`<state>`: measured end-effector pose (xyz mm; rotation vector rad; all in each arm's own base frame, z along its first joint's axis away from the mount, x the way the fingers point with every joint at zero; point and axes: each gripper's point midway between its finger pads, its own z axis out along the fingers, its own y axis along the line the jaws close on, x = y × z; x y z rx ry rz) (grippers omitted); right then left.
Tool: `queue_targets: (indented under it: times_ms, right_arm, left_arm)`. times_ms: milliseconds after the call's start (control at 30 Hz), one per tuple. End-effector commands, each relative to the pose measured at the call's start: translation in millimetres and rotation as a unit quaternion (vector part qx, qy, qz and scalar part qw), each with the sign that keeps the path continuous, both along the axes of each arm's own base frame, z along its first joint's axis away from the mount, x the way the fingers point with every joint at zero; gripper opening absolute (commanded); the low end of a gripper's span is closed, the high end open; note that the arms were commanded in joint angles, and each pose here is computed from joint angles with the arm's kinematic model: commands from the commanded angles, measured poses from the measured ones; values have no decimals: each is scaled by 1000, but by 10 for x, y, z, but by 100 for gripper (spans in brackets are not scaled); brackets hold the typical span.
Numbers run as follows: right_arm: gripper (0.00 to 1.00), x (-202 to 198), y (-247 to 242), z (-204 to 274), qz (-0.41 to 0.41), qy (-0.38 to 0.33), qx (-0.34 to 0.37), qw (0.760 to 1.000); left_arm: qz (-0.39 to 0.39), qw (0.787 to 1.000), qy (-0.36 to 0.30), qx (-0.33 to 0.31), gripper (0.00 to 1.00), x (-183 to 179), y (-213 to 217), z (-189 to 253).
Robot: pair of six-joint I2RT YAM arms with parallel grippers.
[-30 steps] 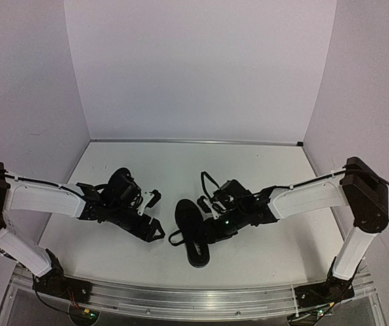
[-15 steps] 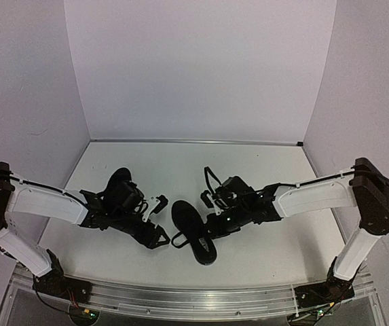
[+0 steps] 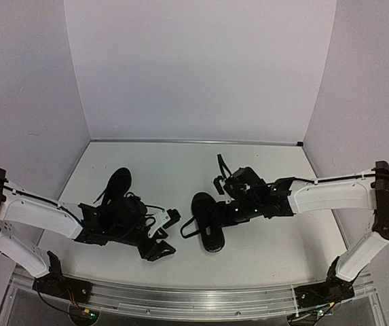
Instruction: Tie the shoes
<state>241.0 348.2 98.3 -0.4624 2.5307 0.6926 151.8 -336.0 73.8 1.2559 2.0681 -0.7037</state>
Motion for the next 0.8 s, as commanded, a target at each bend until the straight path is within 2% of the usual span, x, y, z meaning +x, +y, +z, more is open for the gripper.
queue_targets:
  times_ms: [0,167,367,567,767]
  right_arm:
    - [0,198,-11,431,-30,-54,45,997]
    - [0,241,-63,496,-34,-59,49,997]
    - [0,243,-85,517,-33,-58,50,996]
    - [0,248,-88,486,-34,-56,48,997]
    - [0,258,-90,522,-35,-59,51,996]
  left_arm:
    - [-69,992,-103,8,56,-21,-370,131]
    - [-121,979,-157,39,44,-39,-652,17]
    - [-133,966,-214,58,40,170,-932,-24]
    - [-134,960,-238,65,45,341,-1119,-60]
    - [-115,968,-213,64,60,621,-1028,-142]
